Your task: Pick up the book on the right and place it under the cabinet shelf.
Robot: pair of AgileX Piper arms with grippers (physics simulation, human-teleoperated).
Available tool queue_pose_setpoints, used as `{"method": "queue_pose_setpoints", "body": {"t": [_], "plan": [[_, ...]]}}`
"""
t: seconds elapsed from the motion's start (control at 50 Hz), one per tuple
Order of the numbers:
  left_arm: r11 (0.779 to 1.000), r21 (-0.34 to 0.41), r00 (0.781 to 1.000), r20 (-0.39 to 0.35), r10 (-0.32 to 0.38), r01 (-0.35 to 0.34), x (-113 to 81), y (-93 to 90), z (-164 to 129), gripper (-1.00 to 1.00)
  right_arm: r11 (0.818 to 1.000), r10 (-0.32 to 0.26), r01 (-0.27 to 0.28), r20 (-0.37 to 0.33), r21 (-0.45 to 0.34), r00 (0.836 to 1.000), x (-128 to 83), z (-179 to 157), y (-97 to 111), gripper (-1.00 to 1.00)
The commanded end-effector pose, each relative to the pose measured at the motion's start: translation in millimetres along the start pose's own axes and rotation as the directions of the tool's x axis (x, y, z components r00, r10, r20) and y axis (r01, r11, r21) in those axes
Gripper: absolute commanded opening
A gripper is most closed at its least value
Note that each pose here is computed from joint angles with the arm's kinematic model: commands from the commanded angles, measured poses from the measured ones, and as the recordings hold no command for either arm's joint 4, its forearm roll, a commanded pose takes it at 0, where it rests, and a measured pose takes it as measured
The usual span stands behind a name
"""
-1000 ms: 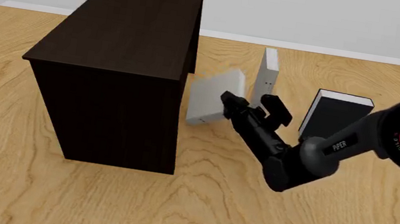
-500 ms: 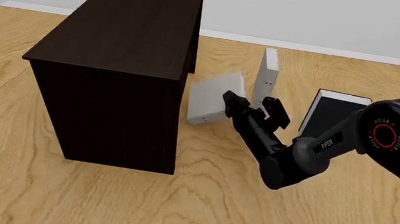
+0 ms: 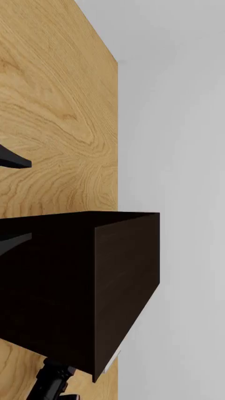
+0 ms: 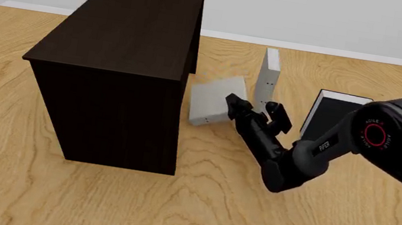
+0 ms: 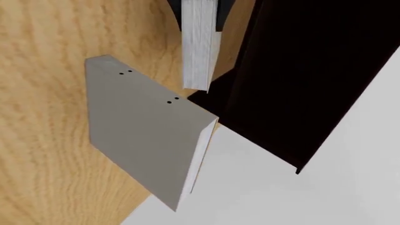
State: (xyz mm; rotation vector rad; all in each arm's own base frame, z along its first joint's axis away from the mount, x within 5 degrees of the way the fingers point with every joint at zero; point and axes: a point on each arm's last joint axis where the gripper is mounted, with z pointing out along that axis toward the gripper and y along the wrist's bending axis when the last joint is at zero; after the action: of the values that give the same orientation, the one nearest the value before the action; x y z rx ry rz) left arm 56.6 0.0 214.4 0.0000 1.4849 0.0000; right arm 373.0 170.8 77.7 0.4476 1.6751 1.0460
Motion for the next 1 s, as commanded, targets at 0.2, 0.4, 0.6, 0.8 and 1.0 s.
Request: {"method": "queue_pose_setpoints", "body": {"t": [0.2,0.4,0.6,0.8,1.0], "plan": [[1.000,0.000,1.000,0.000,0.000,0.000,0.0,0.0,0,1.00,0.964,0.114,-0.077,-0.132,0.255,0.985,40,-25,-65,-1.00],[1.000,0.000,1.000,0.000,0.000,0.000,0.0,0.0,0,1.00,0.960,0.121,-0.080,-0.139,0.270,0.983,40,-33,-64,-1.00],[1.000,0.000,1.000,0.000,0.000,0.000,0.0,0.0,0,1.00,0.953,0.123,-0.077,-0.143,0.292,0.982,40,-35,-70,1.00],[1.000,0.000,1.000,0.000,0.000,0.000,0.0,0.0,0,1.00,0.947,0.116,-0.066,-0.141,0.315,0.983,36,-37,-75,1.00],[1.000,0.000,1.000,0.000,0.000,0.000,0.0,0.0,0,1.00,0.943,0.104,-0.052,-0.143,0.329,0.984,31,-41,-75,1.00]]}}
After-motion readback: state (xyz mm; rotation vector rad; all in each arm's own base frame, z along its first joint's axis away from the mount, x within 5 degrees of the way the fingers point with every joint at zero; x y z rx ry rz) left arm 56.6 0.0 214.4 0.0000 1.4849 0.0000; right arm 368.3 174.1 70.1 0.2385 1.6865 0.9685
